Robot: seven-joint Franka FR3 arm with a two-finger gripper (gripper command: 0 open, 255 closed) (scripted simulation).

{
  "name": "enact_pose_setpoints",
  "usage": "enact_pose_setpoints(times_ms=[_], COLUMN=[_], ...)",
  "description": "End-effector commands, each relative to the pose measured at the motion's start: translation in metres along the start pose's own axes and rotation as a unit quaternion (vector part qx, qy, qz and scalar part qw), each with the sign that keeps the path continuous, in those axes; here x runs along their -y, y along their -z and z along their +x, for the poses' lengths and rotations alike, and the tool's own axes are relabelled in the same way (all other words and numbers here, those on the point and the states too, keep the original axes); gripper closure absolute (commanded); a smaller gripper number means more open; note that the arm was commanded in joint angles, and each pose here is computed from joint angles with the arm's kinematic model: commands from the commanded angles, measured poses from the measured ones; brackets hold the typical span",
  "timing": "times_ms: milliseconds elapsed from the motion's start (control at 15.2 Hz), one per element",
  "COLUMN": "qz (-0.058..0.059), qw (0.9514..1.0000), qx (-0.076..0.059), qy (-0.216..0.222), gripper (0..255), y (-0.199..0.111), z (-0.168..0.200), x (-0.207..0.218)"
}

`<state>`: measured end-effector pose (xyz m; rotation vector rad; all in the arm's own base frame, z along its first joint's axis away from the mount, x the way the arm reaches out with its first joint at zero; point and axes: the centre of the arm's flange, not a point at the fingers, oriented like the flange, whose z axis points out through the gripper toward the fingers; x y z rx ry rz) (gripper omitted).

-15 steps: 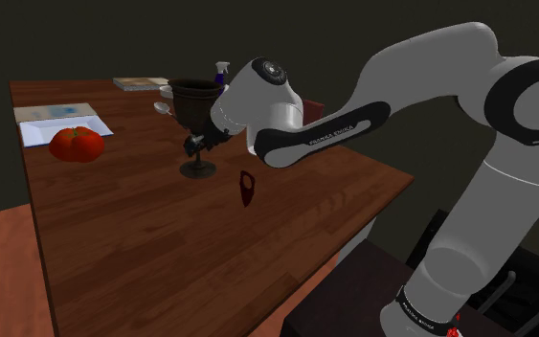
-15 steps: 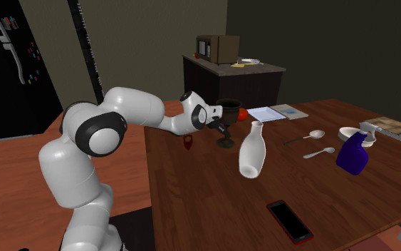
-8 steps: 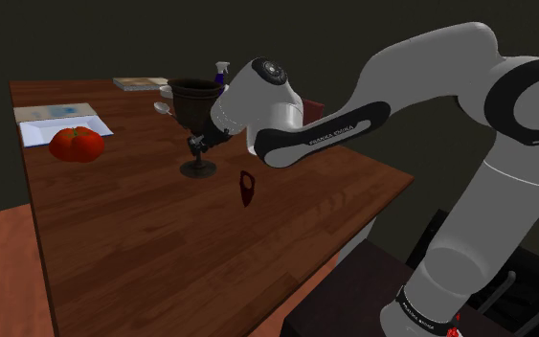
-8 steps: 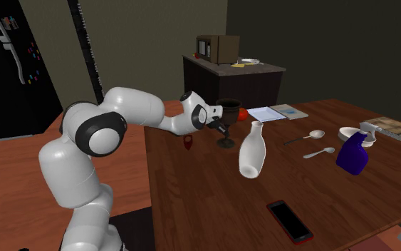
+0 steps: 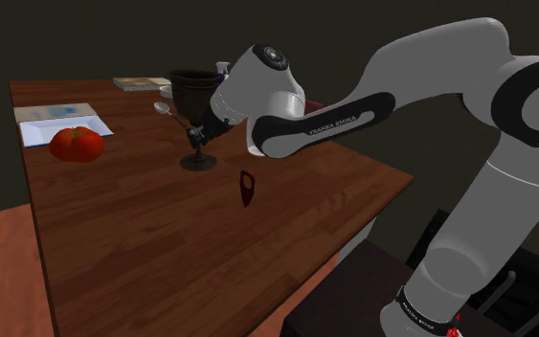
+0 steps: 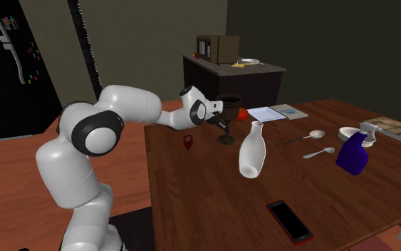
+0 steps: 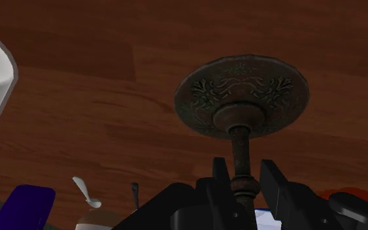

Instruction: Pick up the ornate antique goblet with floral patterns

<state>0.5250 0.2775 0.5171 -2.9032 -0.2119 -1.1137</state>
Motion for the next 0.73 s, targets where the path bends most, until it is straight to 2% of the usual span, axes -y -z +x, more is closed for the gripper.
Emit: enact_pose_setpoints(times_ms=[0,660], qz=[0.0,0.0], qw=[1.0,1.0], qx=[-0.001,-0.001], qy=[0.0,0.0], gripper=[255,255], y=[0.009,0.041], z=[0.007,0.036], x=[0.0,-0.001])
